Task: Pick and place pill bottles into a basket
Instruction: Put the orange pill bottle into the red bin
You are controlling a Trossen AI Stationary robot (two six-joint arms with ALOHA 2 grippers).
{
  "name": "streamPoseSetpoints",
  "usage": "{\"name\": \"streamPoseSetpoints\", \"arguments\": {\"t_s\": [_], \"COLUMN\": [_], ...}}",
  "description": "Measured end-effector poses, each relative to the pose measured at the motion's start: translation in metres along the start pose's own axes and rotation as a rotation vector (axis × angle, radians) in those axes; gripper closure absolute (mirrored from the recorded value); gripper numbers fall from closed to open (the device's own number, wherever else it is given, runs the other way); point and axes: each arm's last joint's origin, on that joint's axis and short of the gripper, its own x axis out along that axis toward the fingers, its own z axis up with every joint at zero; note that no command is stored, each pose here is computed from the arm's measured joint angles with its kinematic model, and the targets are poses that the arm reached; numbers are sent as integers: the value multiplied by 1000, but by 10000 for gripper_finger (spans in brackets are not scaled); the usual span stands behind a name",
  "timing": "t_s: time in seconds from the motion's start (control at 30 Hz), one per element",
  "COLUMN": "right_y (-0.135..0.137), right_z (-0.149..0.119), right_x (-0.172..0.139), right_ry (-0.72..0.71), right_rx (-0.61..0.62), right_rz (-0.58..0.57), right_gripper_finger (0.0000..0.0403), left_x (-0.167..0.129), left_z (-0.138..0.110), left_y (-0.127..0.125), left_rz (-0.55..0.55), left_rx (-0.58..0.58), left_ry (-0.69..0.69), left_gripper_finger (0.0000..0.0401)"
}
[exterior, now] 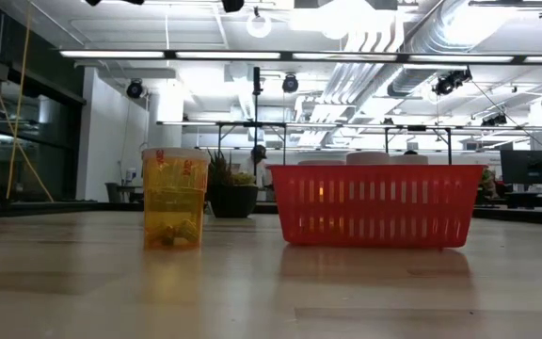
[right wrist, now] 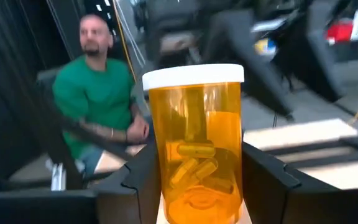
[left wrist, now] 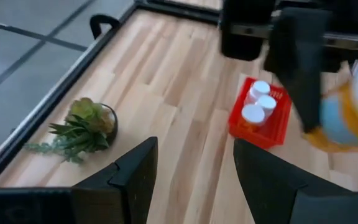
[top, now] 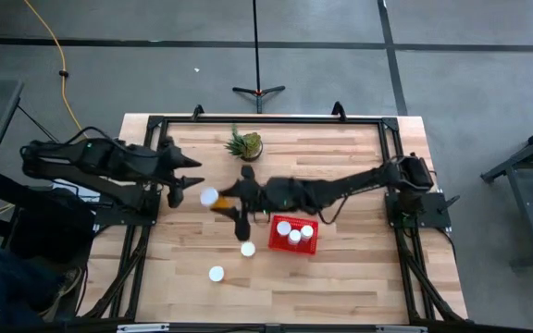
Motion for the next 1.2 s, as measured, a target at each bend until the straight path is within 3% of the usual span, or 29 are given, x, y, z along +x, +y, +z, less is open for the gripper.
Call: {"name": "streamPoseSetpoints", "arguments": {"t_s": [0.2, 0.3, 0.43, 0.6, 0.87, 1.07, 1.2], "right_y": [-37, -52, -68, -79, -50, -15, 0], "right_z": [21, 21, -2, -42, -71, -95, -108], "right_x": [5, 8, 7, -8, -57, -96, -124], "right_ry": [-166, -170, -131, -152, -183, -20, -7], "right_rx": [-16, -15, 18, 152, 274, 273, 284], "right_rz": [45, 82, 98, 170, 251, 168, 107], "right_gripper_finger": [234, 234, 234, 234, 234, 234, 234], "left_x": [-12, -14, -17, -20, -19, -12, 1], "left_z": [-1, -1, -1, -2, -2, -1, 2], "left_y": [7, 9, 11, 14, 14, 11, 3], "left_rz": [47, 73, 97, 129, 144, 148, 141], "left_rx": [-40, -45, -75, -97, -135, -175, -155], "left_ry": [-59, -76, -94, -103, -107, -95, -55], "left_gripper_finger": [158, 158, 158, 158, 158, 158, 158]}}
